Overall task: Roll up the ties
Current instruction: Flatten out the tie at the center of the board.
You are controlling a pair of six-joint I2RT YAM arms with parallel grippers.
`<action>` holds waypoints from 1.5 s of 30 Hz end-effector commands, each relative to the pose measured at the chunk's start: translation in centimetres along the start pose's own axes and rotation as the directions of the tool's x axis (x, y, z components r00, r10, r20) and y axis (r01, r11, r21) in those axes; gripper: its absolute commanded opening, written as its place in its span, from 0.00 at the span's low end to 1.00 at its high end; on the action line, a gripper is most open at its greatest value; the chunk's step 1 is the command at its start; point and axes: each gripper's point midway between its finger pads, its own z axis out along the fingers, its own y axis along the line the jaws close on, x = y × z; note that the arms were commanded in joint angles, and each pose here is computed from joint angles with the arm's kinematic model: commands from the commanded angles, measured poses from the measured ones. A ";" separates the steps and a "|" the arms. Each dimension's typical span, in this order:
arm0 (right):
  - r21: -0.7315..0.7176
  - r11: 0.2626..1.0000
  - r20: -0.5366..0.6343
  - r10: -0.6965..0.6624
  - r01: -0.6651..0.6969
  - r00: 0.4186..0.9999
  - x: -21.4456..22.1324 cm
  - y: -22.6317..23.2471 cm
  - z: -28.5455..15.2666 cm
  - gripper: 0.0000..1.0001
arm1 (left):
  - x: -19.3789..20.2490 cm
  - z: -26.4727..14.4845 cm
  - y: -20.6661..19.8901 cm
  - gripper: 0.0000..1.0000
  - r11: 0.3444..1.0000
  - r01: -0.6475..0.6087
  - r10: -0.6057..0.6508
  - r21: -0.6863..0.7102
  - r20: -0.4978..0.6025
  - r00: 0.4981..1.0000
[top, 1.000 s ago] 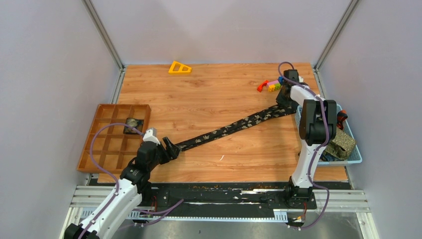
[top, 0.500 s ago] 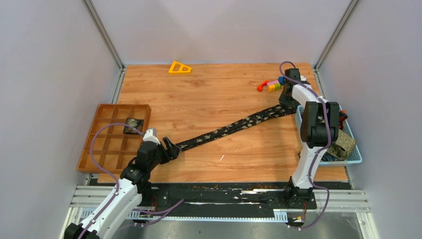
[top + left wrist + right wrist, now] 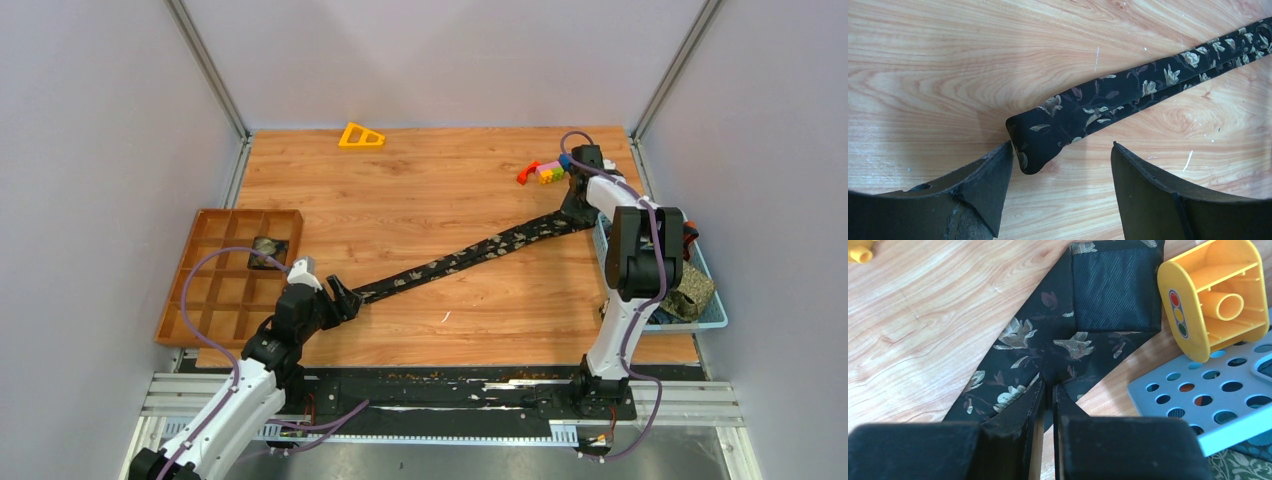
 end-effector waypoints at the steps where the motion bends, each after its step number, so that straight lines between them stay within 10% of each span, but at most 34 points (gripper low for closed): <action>1: 0.006 1.000 0.073 0.006 -0.006 0.997 -2.3 0.3 0.1 0.07 | -0.6 0.1 -0.3 0.78 1.000 -0.005 0.004 0.015 0.029 1.000; 12: -0.022 0.999 0.094 -0.022 0.024 0.995 -3.3 1.2 0.6 0.09 | -0.6 0.2 -0.3 0.78 1.000 -0.004 0.003 0.013 0.028 1.000; 23: 0.015 1.000 0.103 -0.019 0.018 0.995 -3.0 0.0 -0.6 0.46 | -0.7 0.1 -0.2 0.83 1.000 0.004 -0.004 0.006 0.029 1.000; 45: -0.045 0.999 0.057 -0.005 0.008 0.998 -2.9 2.0 1.2 0.22 | -1.8 -1.5 -0.7 0.88 1.000 0.014 -0.014 0.012 0.072 0.997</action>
